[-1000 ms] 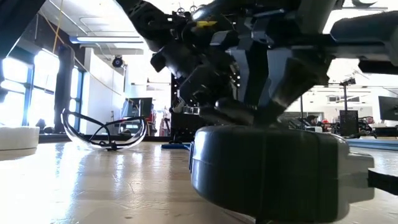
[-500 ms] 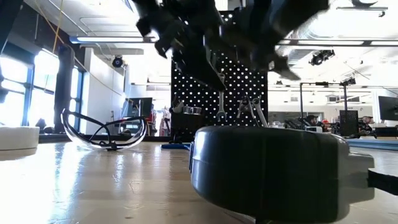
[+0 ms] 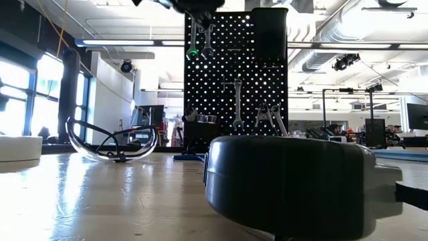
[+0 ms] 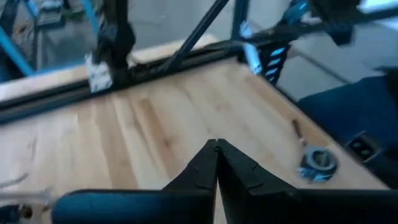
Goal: Hang tools onto peg board
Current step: Hang the wire stripper onto the peg board
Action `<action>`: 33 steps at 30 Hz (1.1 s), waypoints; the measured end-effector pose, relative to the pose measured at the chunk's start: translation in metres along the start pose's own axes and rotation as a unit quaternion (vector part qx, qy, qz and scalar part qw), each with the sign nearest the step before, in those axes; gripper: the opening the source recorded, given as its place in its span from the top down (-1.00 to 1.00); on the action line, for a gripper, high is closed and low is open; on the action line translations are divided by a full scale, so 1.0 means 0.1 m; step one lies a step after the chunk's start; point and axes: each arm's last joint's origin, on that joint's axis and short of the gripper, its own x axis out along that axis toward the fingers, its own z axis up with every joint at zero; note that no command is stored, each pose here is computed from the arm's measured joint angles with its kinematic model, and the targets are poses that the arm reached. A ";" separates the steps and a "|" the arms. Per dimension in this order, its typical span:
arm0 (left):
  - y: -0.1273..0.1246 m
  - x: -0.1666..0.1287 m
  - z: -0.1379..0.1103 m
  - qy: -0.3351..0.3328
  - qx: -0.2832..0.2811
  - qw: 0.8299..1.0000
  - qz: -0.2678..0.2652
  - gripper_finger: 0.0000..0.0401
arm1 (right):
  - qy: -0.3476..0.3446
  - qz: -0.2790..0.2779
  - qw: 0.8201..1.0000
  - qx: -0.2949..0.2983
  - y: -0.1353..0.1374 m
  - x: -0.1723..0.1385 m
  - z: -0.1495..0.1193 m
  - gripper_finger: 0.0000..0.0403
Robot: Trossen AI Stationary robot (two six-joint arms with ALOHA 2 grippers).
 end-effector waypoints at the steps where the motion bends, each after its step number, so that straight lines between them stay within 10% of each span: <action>1: 0.00 -0.03 0.02 -0.009 0.002 1.000 -0.008 1.00 | -0.009 -0.011 1.000 0.002 -0.03 -0.08 0.00 0.69; 20: 0.18 0.74 -0.46 0.012 -0.070 0.990 -0.119 1.00 | -0.083 -0.127 0.988 -0.009 -0.11 -0.84 -0.09 0.69; 33: 0.08 -0.32 -0.05 0.005 -0.036 0.999 -0.021 1.00 | -0.117 -0.146 0.981 0.051 -0.31 -1.40 -0.52 0.69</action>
